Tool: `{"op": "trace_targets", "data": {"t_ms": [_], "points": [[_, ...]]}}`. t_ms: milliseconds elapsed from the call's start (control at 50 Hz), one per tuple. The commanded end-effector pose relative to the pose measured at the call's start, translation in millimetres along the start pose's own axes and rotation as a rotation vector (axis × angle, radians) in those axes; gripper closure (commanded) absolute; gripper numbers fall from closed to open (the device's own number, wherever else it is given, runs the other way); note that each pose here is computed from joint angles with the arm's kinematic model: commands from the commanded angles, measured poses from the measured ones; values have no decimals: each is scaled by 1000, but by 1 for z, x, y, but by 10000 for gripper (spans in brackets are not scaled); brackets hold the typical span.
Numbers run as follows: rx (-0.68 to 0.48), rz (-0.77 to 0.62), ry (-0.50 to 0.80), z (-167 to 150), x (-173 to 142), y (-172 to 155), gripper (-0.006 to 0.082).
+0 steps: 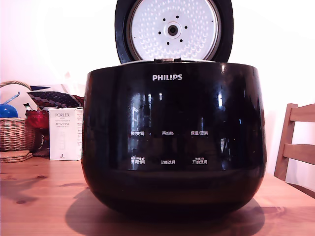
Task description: Close the rice cooker by pressing the lid down with medium force
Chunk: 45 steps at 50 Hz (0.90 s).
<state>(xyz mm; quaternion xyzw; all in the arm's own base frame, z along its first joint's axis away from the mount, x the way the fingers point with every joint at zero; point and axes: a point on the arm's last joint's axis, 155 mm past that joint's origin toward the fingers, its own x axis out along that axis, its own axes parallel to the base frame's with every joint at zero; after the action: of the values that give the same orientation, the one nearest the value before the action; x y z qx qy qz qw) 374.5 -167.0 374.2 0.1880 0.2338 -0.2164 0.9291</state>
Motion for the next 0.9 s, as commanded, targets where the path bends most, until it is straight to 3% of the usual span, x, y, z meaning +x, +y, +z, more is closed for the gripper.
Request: {"op": "trace_targets", "data": {"t_ms": [0, 440, 880], "points": [[0, 16, -1, -2, 1, 5, 786], [54, 21, -18, 3, 1, 6, 787], [189, 24, -258, 61, -7, 6, 788]]}}
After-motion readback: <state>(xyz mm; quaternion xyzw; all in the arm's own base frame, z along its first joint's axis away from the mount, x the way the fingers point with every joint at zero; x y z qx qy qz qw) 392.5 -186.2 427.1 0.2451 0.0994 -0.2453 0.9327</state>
